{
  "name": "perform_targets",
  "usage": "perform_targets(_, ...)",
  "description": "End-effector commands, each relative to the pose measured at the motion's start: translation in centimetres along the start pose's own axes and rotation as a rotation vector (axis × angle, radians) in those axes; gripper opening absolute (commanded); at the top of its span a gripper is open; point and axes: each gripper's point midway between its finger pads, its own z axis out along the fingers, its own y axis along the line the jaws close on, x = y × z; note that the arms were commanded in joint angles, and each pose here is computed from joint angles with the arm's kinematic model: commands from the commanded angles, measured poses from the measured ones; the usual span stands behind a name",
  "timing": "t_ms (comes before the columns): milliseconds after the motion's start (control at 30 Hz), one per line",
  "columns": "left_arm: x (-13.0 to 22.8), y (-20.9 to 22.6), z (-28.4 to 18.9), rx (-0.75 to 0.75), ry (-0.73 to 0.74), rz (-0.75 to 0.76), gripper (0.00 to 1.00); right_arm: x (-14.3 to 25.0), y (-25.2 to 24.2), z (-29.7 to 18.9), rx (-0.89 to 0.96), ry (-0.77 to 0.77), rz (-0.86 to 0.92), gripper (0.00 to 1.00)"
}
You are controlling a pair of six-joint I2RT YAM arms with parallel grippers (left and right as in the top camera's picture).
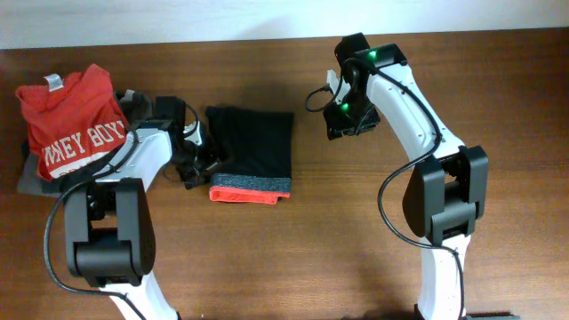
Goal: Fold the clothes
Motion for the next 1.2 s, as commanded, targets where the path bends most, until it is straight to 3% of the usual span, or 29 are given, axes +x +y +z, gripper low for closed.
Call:
perform_targets(0, 2.8, 0.0, 2.3, 0.010, 0.114, 0.014, 0.99, -0.2, 0.9, -0.8, -0.030, -0.019, -0.013, 0.52)
perform_targets(333, 5.3, 0.5, 3.5, -0.076, 0.169, 0.079, 0.97, -0.2, 0.9, -0.8, -0.030, -0.020, -0.013, 0.52)
perform_targets(400, 5.3, 0.5, 3.5, -0.076, 0.168, 0.079, 0.89, -0.2, 0.9, -0.8, -0.030, -0.020, -0.012, 0.52)
perform_targets(433, 5.2, 0.5, 3.5, -0.075, 0.165, 0.081, 0.79, -0.2, 0.9, -0.8, -0.030, -0.020, -0.012, 0.52)
perform_targets(567, 5.2, 0.5, 3.5, -0.075, 0.165, 0.081, 0.57, -0.2, 0.9, -0.7, -0.030, -0.017, -0.011, 0.52)
perform_targets(667, 5.2, 0.5, 3.5, -0.075, 0.166, 0.081, 0.52, 0.0, 0.9, -0.7, -0.030, -0.011, -0.011, 0.52)
perform_targets(800, 5.2, 0.5, 3.5, -0.077, 0.165, 0.081, 0.37, 0.2, 0.9, -0.7, -0.030, -0.003, -0.009, 0.52)
perform_targets(1033, 5.2, 0.6, 3.5, -0.079, 0.164, 0.082, 0.01, 0.2, 0.9, -0.7, -0.030, -0.001, -0.008, 0.52)
perform_targets(1167, 5.0, 0.7, 3.4, -0.080, 0.158, 0.077, 0.01, 0.3, 0.9, -0.7, -0.030, 0.001, -0.008, 0.52)
